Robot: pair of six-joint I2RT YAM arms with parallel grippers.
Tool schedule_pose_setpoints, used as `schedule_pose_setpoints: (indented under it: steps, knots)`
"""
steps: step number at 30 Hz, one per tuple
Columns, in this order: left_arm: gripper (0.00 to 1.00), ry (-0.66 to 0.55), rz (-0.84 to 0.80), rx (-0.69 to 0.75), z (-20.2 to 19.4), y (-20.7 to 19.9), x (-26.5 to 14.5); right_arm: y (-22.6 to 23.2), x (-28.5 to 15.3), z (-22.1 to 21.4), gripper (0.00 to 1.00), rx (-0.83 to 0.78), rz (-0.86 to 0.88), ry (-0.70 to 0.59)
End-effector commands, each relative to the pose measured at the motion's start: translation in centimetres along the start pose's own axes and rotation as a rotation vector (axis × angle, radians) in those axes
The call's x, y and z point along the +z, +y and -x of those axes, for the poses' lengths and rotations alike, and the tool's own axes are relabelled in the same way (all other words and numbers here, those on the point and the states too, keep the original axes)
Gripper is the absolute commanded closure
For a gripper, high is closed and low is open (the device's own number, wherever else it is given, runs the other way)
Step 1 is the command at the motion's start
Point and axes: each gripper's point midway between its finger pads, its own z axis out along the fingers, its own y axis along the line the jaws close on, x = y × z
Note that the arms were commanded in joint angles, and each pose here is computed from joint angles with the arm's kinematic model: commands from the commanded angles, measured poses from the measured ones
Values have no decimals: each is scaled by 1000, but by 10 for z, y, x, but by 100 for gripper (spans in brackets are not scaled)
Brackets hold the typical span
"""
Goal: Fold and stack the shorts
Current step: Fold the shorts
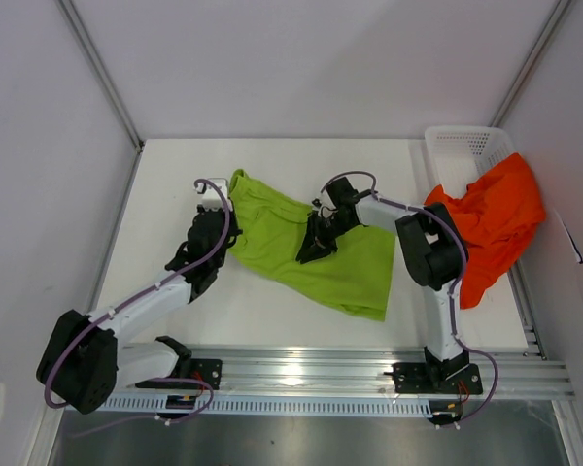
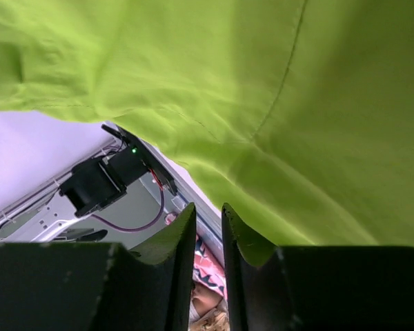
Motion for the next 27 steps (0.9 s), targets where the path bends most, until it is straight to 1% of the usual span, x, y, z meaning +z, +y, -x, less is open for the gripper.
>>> schedule_pose_setpoints:
  steps: [1, 5, 8, 9, 10, 11, 12, 14, 18, 21, 24, 25, 27]
  knots:
    - [100, -132, -43, -12, 58, -9, -4, 12, 7, 2, 77, -48, 56, 22]
    - [100, -137, -71, 15, 64, -13, -7, 1, 31, 6, 83, -9, 31, 69]
    - [100, -144, -80, 25, 69, -15, -9, 7, 41, 8, 89, 3, 42, 83]
    - [100, -135, -87, 29, 67, -16, -11, 5, 50, 6, 89, 11, 49, 102]
    - [100, -134, -97, 22, 67, -18, -13, 7, 53, 6, 96, 23, 57, 114]
    - [100, -134, -103, 24, 66, -19, -16, 6, 60, 9, 99, 28, 46, 115]
    - [100, -131, -102, 28, 64, -21, -18, 5, 64, 11, 100, 31, 36, 111]
    - [100, -133, -108, 32, 67, -23, -21, 8, 71, 14, 100, 43, 37, 104]
    - [100, -129, -125, 57, 70, -31, -28, 20, 100, 7, 100, 53, 54, 142]
    - [100, -142, -146, 69, 80, -36, -34, 30, 118, 4, 100, 61, 83, 156]
    - [100, -147, -182, 79, 86, -47, -41, 37, 131, 7, 100, 69, 84, 148]
    - [100, -150, -185, 105, 88, -49, -42, 41, 134, 6, 100, 65, 84, 147]
    - [100, -136, -200, 110, 88, -57, -43, 48, 137, 11, 100, 70, 92, 142]
